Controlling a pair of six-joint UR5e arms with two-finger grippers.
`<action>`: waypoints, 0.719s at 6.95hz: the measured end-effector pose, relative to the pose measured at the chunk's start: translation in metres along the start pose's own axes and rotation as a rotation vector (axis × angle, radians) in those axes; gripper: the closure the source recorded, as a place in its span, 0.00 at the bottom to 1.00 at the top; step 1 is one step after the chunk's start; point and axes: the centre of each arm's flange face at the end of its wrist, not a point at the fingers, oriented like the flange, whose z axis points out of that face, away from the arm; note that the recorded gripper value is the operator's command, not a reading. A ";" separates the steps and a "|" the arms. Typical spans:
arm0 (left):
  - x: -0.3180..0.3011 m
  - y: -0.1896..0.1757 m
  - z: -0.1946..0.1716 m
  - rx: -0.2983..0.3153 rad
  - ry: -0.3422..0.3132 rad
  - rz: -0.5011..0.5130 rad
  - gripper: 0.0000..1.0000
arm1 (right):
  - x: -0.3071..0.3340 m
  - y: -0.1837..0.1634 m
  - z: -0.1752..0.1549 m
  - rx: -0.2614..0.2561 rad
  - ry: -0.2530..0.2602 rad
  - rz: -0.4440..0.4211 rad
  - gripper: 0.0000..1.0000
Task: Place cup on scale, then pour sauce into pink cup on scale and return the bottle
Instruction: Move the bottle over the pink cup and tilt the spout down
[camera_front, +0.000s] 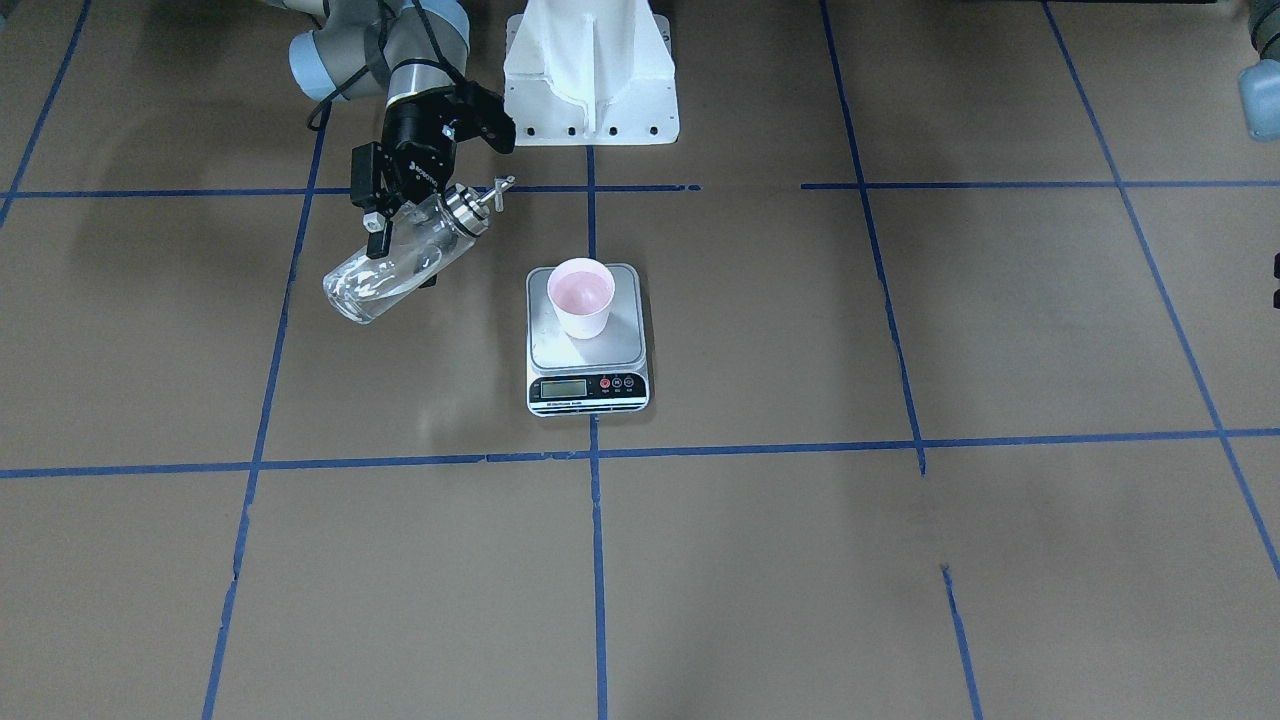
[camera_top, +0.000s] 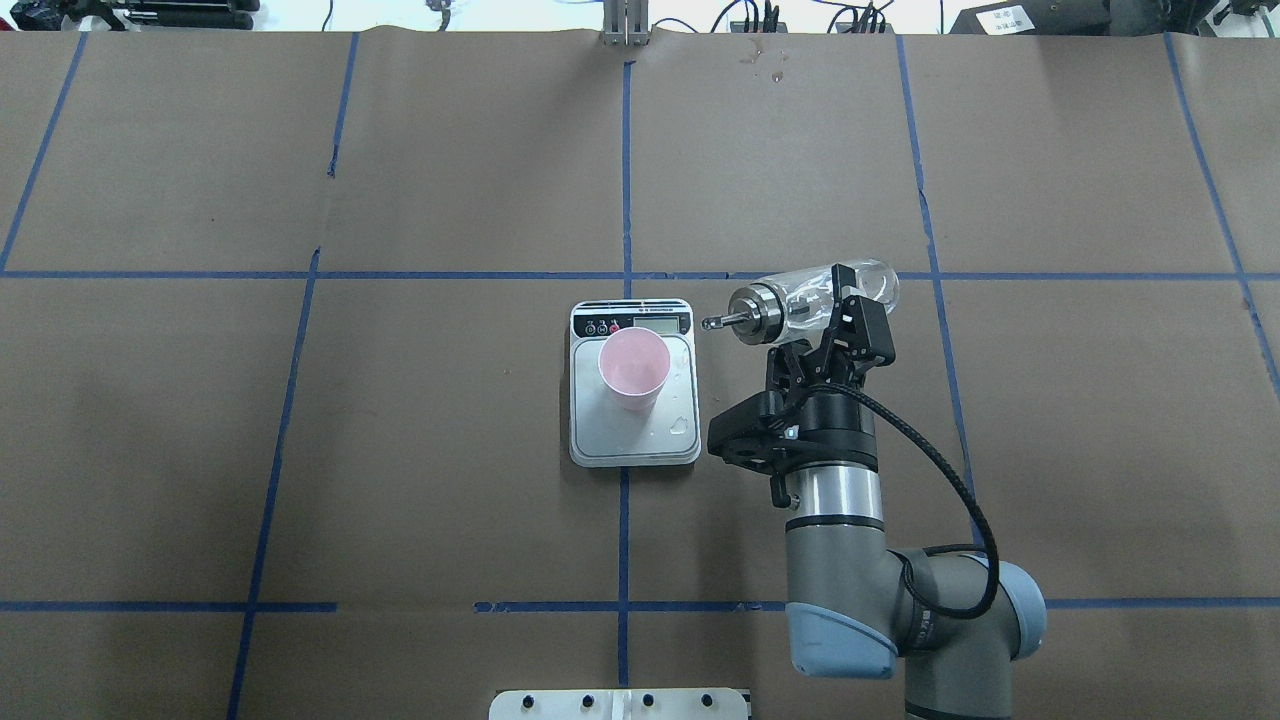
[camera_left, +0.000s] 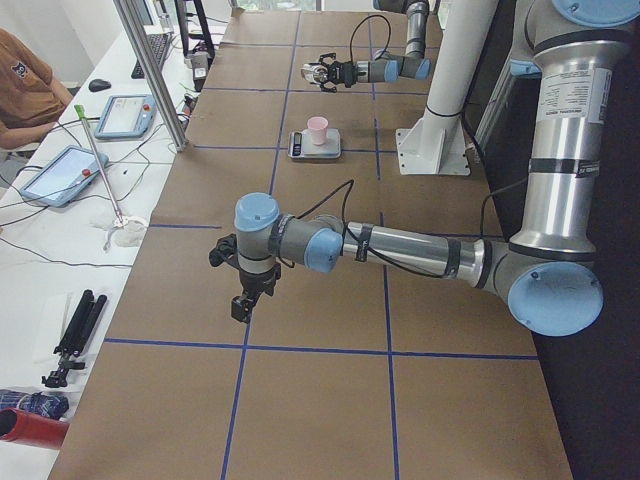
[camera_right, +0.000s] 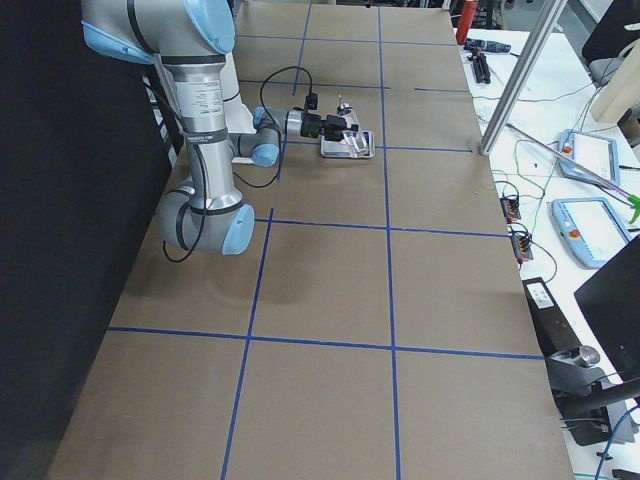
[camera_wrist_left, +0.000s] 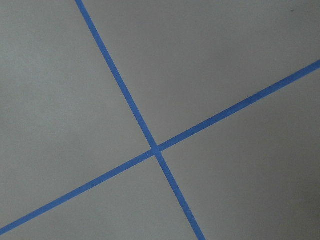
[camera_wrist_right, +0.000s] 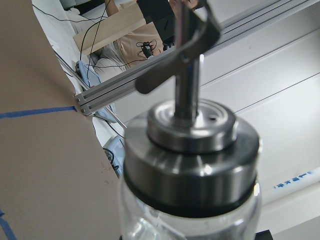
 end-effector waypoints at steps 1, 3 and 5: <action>-0.001 0.001 0.000 -0.001 0.000 -0.002 0.00 | -0.003 -0.004 0.008 -0.014 0.019 -0.052 1.00; -0.001 0.001 0.000 -0.002 0.000 -0.004 0.00 | -0.024 -0.003 0.030 -0.034 0.081 -0.149 1.00; -0.001 0.001 0.000 -0.001 -0.001 -0.004 0.00 | -0.038 -0.001 0.039 -0.031 0.143 -0.235 1.00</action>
